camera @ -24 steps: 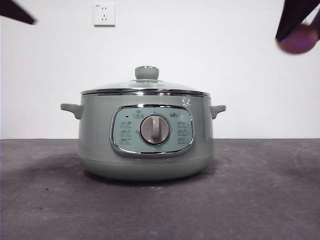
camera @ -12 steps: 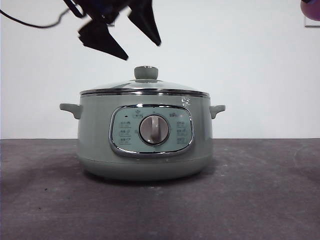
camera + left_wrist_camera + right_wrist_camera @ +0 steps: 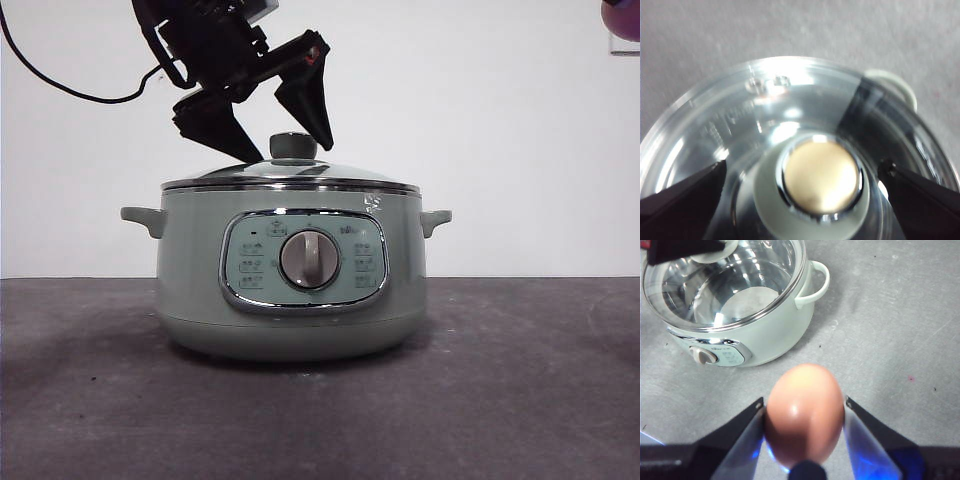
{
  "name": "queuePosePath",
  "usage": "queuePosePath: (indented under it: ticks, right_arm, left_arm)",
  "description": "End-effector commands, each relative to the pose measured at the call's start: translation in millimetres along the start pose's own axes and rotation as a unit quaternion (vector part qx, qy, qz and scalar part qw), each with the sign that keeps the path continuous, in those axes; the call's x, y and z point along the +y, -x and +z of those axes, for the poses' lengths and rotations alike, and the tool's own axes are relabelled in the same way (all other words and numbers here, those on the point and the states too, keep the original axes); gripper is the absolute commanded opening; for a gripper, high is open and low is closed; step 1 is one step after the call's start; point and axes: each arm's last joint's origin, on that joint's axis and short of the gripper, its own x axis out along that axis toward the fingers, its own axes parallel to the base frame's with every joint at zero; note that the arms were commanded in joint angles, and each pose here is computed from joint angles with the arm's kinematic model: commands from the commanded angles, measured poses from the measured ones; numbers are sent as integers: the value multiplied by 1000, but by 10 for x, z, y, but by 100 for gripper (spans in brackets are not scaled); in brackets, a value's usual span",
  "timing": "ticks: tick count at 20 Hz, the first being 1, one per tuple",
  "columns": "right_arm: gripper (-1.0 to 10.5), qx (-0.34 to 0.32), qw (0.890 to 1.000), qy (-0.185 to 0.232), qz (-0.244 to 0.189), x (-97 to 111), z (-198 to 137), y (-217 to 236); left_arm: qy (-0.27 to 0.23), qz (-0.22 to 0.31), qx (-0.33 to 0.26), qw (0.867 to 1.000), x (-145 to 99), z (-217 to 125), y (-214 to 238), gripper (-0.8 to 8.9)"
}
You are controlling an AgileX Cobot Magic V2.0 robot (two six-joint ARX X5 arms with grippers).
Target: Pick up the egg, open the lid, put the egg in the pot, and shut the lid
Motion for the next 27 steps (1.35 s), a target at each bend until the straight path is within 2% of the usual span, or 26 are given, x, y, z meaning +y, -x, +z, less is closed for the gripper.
queuePosePath:
  ticks: [1, 3, 4, 7, 8, 9, 13, 18, 21, 24, 27]
  right_arm:
    - [-16, -3, 1000, -2, 1, 2, 0, -3]
    - [-16, -5, 1000, -1, 1, 2, 3, -3]
    - [-16, -5, 1000, -1, 1, 2, 3, -3]
    - [-16, -4, 1000, 0, 1, 2, 2, -3]
    - [-16, -4, 1000, 0, 1, 2, 3, -7]
    - [-16, -3, 1000, 0, 1, 1, 3, -8]
    - [-16, -5, 1000, 0, 2, 2, 6, -8]
    - [-16, -8, 1000, 0, 2, 1, 16, -15]
    - [-16, -8, 1000, 0, 4, -5, 46, -65]
    - [-17, -25, 999, 0, 46, 4, 150, -192]
    - [-17, -47, 997, 4, 68, 46, 312, -403]
  left_arm:
    - [-4, -1, 3, 1000, -37, -8, -24, 340]
    - [-5, -3, -1, 1000, -49, 1, -26, 170]
    - [-5, -3, -2, 1000, -50, 2, -26, 126]
    - [-8, -6, -7, 1000, -75, 14, -30, 93]
    - [-8, -5, -8, 1000, -73, 14, -29, 19]
    - [-7, -6, -6, 1000, -73, 12, -29, -12]
    - [-6, -6, -4, 1000, -77, 10, -4, -8]
    - [-11, -4, -40, 999, -115, 107, 280, -8]
    - [-15, -1, -70, 997, -148, 170, 572, -8]
    - [-18, 5, -100, 995, -197, 199, 981, -8]
    - [-22, 21, -123, 992, -260, 147, 1478, -8]
